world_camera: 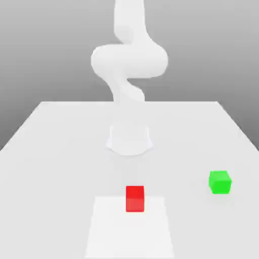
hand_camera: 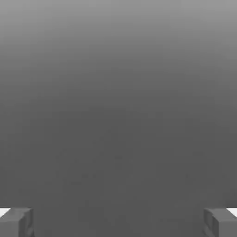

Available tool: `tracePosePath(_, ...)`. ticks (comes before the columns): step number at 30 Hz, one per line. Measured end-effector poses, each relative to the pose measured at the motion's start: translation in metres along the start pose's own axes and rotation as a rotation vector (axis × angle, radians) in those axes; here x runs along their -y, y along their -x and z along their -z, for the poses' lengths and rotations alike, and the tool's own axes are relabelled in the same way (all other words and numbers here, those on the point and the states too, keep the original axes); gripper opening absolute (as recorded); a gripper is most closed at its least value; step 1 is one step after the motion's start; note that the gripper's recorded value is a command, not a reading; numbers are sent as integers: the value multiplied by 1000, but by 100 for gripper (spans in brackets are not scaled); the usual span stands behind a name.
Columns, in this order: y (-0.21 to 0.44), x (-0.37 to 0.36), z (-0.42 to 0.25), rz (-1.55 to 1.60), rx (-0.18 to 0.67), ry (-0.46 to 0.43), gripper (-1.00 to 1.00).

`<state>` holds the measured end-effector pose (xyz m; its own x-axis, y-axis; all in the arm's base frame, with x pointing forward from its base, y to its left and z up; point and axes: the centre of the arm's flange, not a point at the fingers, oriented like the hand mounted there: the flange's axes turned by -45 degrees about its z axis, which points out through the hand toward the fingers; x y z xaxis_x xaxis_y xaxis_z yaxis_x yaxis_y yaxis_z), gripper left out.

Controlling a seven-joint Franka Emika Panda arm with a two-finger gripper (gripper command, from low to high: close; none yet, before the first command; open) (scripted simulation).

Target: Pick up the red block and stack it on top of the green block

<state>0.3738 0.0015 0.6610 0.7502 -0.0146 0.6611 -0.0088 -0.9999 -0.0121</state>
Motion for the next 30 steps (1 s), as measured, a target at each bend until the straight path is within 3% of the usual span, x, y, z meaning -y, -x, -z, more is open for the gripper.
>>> tracePosePath(9,114,6,-199,2,335,-3,0)
tracePosePath(17,296,8,-309,10,667,7,0)
tracePosePath(24,364,7,-361,12,722,9,0)
tracePosePath(25,368,7,-364,12,722,9,-100)
tracePosePath(30,368,7,-364,12,722,9,-100)
